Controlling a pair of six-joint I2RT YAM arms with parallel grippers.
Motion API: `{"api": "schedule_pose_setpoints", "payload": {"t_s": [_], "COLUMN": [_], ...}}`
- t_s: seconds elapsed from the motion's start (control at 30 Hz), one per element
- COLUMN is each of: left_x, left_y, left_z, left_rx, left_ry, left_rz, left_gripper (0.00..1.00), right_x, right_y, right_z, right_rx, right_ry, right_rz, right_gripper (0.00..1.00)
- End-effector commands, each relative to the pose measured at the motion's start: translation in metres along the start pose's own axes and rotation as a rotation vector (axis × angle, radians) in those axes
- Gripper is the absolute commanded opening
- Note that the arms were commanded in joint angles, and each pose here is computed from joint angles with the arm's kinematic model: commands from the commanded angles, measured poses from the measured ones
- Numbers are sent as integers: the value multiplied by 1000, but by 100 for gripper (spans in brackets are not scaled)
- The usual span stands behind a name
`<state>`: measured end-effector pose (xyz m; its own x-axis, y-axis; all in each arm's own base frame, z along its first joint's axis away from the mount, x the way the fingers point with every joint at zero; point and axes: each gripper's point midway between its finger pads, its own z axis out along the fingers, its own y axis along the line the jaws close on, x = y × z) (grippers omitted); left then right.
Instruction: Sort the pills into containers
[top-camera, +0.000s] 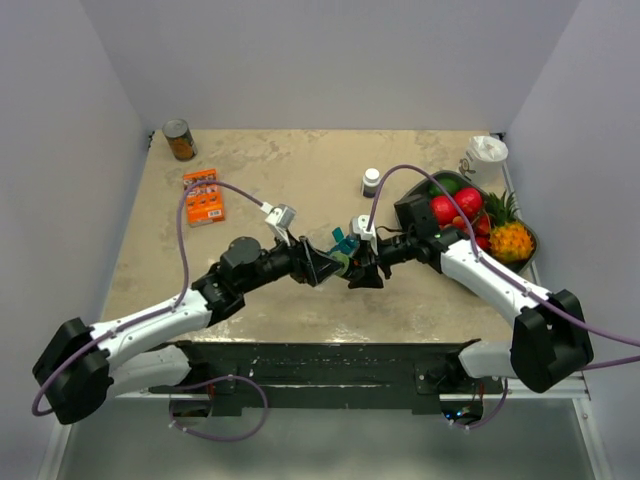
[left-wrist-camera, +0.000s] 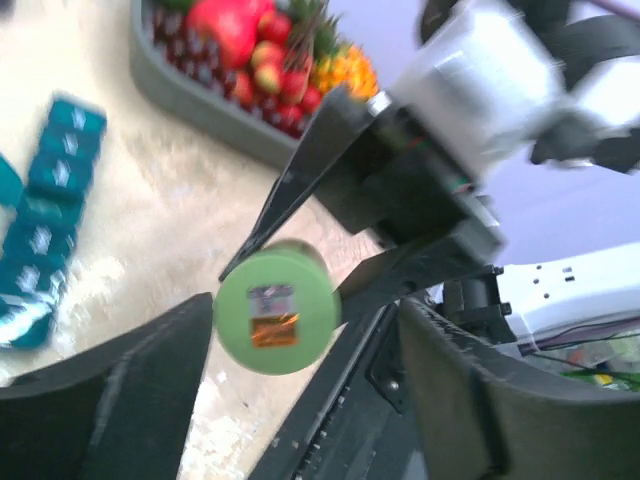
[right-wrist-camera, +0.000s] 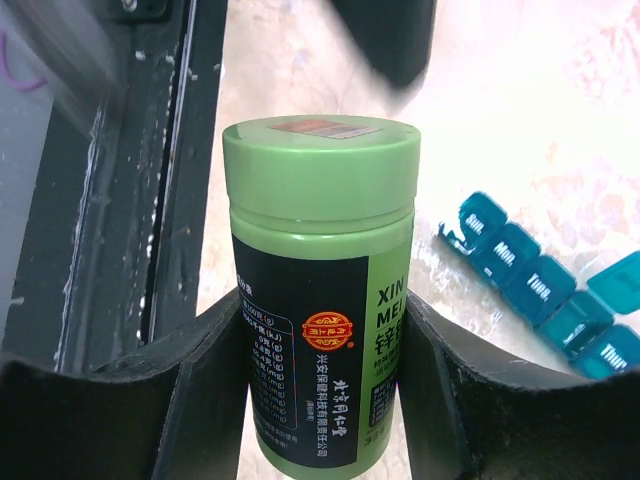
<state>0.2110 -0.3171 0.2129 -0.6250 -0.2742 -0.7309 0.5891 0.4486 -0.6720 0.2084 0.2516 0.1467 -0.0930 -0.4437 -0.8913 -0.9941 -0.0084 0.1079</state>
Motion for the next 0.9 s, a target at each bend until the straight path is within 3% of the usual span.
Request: {"api": "schedule_pose_setpoints", "payload": {"t_s": [0.0, 0.03, 0.07, 0.2, 0.4, 0.63, 0.87], "left_x": [-51, -55, -58, -60, -32, -6, 8], "left_y": [-23, -19, -17, -17, -19, -31, -38], "left_z": [-29, -34, -40, -69, -79, -66, -44], "left_rx": [36, 12, -9, -7, 100, 288, 408], "left_ry": [-177, -192, -206, -245, -172, -73, -16], "left_rz": [201, 254, 283, 455, 698, 899, 953], "left_gripper": [86, 97, 99, 99, 99, 90, 86], "right_x": [-7, -7, -6, -5, -1, 3, 6], "right_y": [5, 5, 7, 7, 11, 18, 23], "right_z": [-6, -7, -7, -8, -9, -8, -8], "right_rx": [-24, -21, -25, -27, -46, -73, -88], "right_ry": [-1, 0, 2, 11, 20, 17, 10], "right_rz": [-51, -55, -57, -80, -100, -133, -162], "right_gripper": [0, 0, 0, 0, 0, 0, 0]}}
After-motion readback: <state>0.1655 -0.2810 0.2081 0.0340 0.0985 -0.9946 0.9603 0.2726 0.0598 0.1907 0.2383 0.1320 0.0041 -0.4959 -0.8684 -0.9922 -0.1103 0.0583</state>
